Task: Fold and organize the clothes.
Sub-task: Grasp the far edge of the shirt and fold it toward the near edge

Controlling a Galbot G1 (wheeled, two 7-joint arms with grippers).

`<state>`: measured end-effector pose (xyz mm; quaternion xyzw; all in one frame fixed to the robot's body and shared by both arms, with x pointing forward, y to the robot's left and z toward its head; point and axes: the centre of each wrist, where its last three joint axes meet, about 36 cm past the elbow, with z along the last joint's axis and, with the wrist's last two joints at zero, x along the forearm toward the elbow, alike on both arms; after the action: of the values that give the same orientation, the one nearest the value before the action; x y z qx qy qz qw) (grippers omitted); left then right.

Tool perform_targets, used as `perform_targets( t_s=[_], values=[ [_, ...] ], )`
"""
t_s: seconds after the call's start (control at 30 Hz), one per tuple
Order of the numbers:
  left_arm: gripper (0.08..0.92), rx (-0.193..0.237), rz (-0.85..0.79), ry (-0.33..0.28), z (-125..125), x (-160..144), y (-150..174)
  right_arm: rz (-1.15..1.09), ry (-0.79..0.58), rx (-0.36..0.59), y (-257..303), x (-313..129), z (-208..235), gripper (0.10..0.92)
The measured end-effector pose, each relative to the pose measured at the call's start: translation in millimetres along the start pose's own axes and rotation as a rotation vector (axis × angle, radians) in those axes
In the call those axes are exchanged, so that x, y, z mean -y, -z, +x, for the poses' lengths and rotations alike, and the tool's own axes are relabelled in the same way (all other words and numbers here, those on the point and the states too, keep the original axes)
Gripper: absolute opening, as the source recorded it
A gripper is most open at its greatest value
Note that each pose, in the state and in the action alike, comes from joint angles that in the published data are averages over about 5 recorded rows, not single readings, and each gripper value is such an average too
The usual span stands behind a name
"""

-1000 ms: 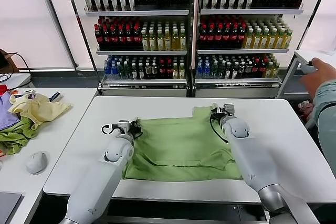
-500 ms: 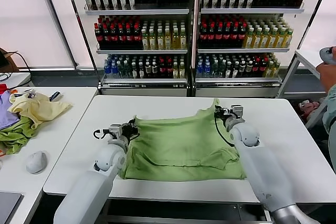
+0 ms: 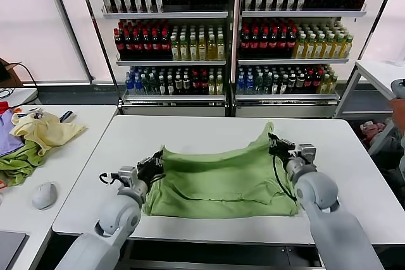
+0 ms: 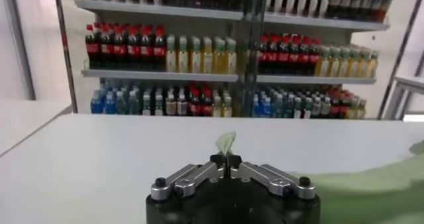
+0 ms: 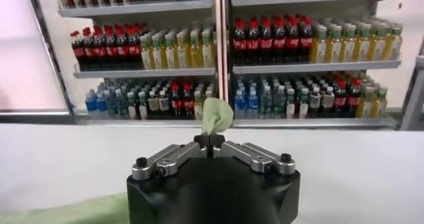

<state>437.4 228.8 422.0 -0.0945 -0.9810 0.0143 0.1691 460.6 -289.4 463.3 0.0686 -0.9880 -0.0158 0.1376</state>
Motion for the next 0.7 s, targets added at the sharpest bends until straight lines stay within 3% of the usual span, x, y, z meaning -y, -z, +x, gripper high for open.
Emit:
perform_targets(
  t_s=[0.3,0.53,0.7],
  values=[
    [0.114,-0.069,-0.037,-0.011,20,2,-25,0.017,-0.044,-0.068,-28,-2,29,0.135],
    [0.298,-0.101,-0.065,-0.008,25,5,-39,0.041,-0.044,-0.098,-45,-11,36,0.317],
    [0.445,-0.09,-0.074,0.009,30,6,-42,0.059,-0.047,-0.082,-50,-15,45,0.464]
  ],
)
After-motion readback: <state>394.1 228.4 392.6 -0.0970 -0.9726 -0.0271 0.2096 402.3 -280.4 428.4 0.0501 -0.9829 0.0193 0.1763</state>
